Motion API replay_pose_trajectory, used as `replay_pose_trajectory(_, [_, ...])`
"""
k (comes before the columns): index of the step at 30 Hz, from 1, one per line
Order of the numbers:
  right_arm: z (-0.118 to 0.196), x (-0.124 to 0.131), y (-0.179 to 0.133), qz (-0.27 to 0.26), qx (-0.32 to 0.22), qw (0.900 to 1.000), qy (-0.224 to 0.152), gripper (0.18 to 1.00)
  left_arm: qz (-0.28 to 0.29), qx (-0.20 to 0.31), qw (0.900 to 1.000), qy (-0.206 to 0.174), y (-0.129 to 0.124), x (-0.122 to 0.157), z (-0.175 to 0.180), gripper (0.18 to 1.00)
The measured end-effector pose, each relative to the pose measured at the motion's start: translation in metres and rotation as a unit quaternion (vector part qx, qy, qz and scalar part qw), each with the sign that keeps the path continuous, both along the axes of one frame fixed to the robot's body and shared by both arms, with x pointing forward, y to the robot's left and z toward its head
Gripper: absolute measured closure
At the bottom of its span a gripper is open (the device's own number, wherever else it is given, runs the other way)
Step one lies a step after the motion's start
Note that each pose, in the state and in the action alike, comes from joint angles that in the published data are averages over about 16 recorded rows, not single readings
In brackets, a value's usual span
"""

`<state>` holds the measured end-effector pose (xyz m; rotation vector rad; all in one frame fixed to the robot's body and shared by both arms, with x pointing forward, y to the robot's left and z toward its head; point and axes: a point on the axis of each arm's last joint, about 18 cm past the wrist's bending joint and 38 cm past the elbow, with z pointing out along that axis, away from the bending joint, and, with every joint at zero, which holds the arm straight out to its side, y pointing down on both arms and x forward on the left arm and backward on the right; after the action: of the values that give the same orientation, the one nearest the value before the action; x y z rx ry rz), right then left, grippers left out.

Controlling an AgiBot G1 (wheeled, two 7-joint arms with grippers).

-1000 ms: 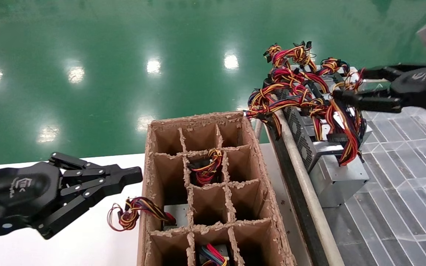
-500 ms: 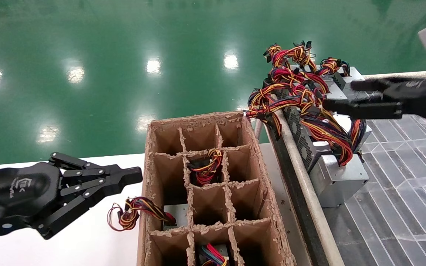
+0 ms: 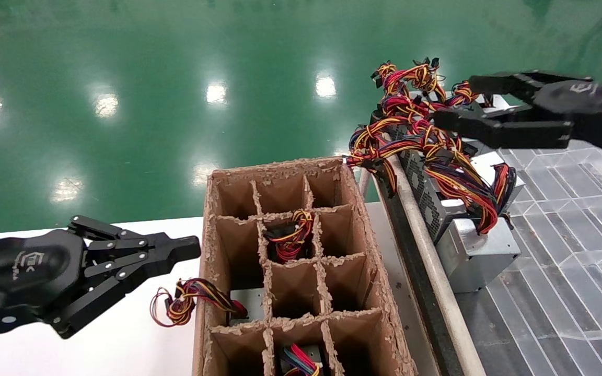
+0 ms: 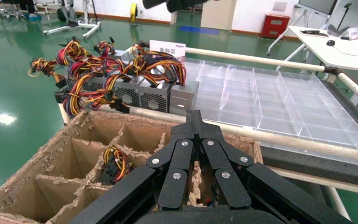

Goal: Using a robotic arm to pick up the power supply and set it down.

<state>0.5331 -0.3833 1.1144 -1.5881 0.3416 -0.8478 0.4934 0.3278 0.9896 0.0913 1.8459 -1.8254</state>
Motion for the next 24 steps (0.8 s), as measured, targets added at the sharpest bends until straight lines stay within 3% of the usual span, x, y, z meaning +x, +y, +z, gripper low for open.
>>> replay_pose_trajectory(12, [-0.027, -0.005, 0.030, 0.071, -0.024, 0.997, -0.004, 0.179, 0.000, 0.000, 1.0000, 0.000, 0.000, 0.000, 0.000, 0.987])
replay_pose_trajectory(24, [-0.055, -0.015, 0.053, 0.139, -0.039, 0.989, -0.015, 0.179, 0.000, 0.000, 1.0000, 0.000, 0.000, 0.000, 0.000, 0.908])
